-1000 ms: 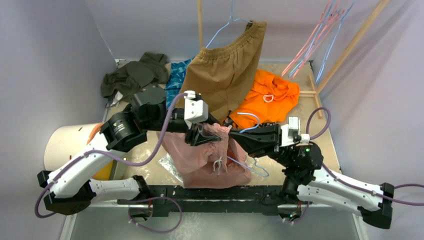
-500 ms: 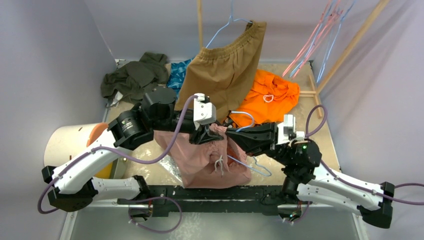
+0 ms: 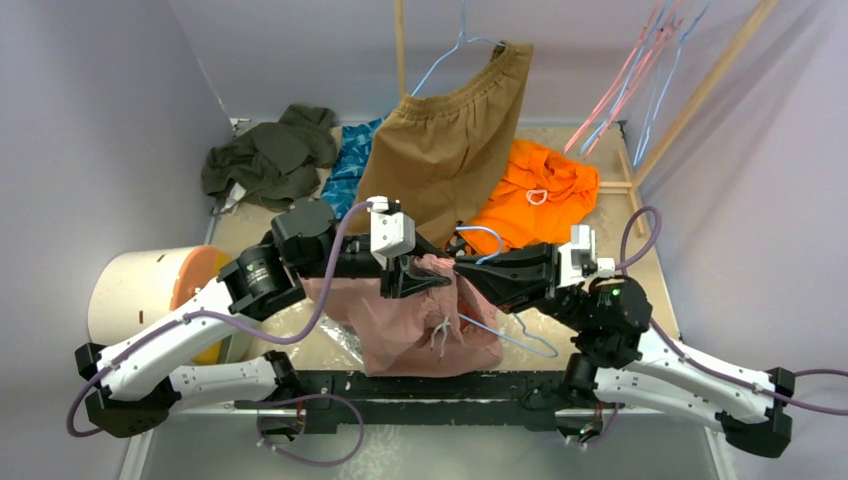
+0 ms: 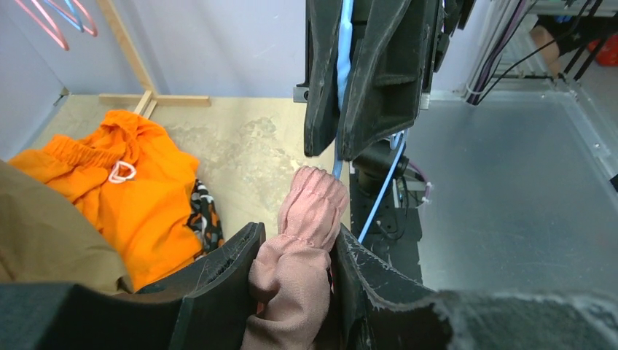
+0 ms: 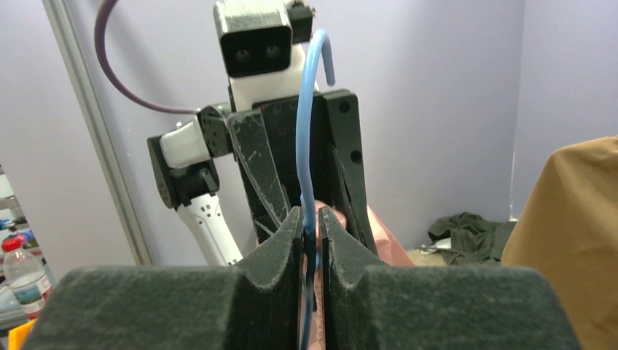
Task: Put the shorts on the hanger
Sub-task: Hang the shorts on the hanger.
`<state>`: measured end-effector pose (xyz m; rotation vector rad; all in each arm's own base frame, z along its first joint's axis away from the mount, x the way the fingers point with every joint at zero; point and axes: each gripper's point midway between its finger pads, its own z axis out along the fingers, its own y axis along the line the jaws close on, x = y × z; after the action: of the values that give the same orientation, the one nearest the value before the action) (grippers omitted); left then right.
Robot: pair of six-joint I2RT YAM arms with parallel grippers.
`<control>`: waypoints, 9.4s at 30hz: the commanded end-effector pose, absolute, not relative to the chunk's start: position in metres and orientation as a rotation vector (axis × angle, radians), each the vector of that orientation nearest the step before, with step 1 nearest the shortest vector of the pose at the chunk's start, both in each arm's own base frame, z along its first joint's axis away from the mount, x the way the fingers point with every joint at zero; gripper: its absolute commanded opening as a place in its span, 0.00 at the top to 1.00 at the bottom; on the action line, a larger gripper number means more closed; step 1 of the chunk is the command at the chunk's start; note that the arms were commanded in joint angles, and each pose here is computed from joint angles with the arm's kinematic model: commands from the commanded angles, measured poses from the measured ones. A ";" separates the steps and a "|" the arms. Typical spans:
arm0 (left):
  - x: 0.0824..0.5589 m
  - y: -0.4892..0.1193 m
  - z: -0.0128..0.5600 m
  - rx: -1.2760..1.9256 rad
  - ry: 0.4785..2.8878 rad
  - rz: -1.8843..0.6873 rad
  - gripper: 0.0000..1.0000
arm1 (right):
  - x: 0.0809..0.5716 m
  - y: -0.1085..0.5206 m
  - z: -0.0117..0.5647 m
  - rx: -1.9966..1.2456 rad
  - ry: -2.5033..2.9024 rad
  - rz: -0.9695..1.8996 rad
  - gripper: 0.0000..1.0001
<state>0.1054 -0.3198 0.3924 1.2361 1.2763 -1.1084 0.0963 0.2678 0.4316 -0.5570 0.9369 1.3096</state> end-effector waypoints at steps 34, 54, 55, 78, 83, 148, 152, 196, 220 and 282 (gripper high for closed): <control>0.102 -0.321 0.418 1.084 1.167 -1.192 1.00 | 0.105 0.250 0.485 -0.501 0.987 1.237 1.00; 0.072 -0.346 0.440 1.189 1.069 -1.447 1.00 | 0.088 0.255 0.491 -0.532 0.807 1.316 1.00; 0.070 -0.346 0.444 1.182 1.059 -1.464 1.00 | 0.087 0.256 0.490 -0.538 0.809 1.317 1.00; 0.103 -0.292 0.407 1.056 1.305 -1.106 1.00 | 0.100 0.275 0.441 -0.593 0.950 1.269 1.00; 0.083 -0.300 0.386 1.209 1.350 -1.190 0.89 | 0.092 0.273 0.454 -0.598 0.870 1.297 1.00; 0.067 -0.302 0.369 1.433 1.395 -1.205 0.63 | 0.062 0.274 0.477 -0.598 0.629 1.483 1.00; 0.063 -0.308 0.368 1.455 1.376 -1.252 0.77 | 0.061 0.273 0.477 -0.597 0.629 1.487 1.00; 0.176 -0.146 0.455 0.301 1.286 -0.585 1.00 | 0.195 0.234 0.317 0.131 1.702 0.937 0.02; 0.173 -0.147 0.448 0.334 1.287 -0.581 1.00 | 0.244 0.293 0.292 0.190 1.812 1.070 0.31; 0.117 -0.194 0.359 0.914 1.504 -0.737 1.00 | 0.220 0.176 0.311 0.243 1.813 0.731 1.00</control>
<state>0.1184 -0.2008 0.3414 0.9358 1.5504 -0.7373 0.2139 0.1898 0.2842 0.1479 1.8958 0.7317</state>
